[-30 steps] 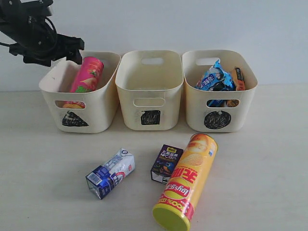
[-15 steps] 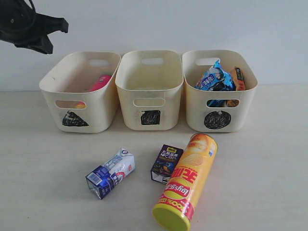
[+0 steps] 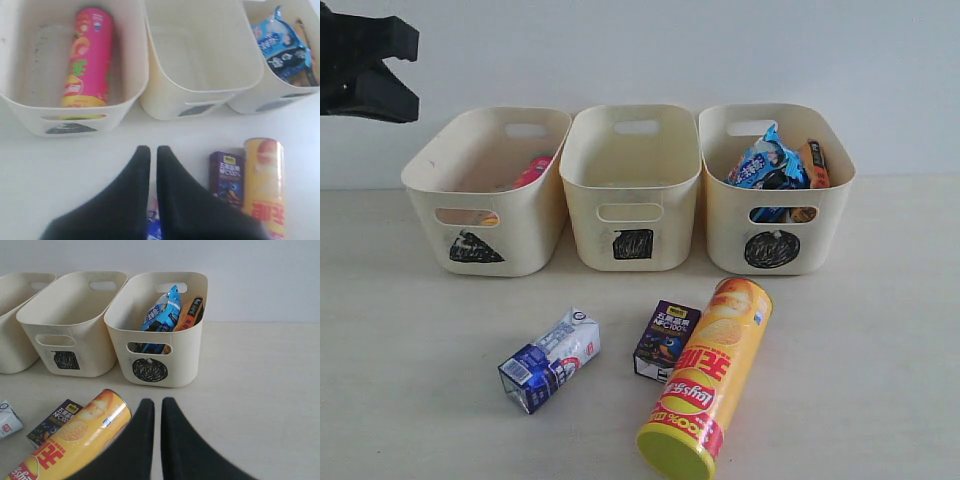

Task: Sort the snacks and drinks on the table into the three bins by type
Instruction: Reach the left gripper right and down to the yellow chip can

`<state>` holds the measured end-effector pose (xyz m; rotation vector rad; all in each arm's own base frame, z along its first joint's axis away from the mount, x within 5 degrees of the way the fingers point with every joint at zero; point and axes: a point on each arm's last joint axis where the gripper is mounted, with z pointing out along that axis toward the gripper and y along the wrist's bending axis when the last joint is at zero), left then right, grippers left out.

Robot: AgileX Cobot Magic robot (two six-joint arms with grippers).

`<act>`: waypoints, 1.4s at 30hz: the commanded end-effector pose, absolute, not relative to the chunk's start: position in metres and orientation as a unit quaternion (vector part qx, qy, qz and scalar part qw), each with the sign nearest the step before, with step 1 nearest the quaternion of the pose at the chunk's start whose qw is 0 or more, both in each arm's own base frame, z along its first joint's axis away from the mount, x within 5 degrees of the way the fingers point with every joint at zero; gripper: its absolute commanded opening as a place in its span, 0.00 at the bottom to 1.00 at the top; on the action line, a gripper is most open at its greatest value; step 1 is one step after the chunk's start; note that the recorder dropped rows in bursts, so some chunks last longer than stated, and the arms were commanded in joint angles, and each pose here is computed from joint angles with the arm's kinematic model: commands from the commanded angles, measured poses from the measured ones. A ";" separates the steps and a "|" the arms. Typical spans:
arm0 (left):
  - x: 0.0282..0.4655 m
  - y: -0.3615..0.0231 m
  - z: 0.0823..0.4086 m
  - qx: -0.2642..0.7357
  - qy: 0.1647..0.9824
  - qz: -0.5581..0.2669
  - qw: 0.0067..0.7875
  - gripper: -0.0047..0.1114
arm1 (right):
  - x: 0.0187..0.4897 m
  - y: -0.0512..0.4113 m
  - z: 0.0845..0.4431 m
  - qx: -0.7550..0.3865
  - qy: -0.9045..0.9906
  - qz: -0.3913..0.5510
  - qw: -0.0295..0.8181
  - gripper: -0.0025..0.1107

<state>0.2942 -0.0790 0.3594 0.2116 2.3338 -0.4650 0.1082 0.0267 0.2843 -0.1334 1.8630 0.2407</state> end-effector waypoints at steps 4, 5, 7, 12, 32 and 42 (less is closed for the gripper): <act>0.254 -0.099 0.356 0.121 0.901 -0.217 0.357 0.08 | 0.108 0.027 0.284 -0.058 0.799 0.103 0.590 0.03; 0.249 -0.102 0.354 0.125 0.900 -0.222 0.353 0.08 | 0.108 0.027 0.284 -0.058 0.799 0.103 0.590 0.03; 0.242 -0.109 0.351 0.133 0.899 -0.237 0.343 0.08 | 0.108 0.027 0.284 -0.058 0.799 0.103 0.590 0.03; 0.226 -0.129 0.340 0.175 0.899 -0.261 0.304 0.08 | 0.108 0.027 0.284 -0.058 0.799 0.103 0.590 0.03; 0.191 -0.232 0.278 0.358 0.879 -0.281 0.143 0.08 | 0.108 0.027 0.284 -0.058 0.798 0.103 0.591 0.03; 0.209 -0.281 0.283 0.385 0.864 -0.291 0.140 0.74 | 0.108 0.027 0.284 -0.058 0.798 0.103 0.591 0.03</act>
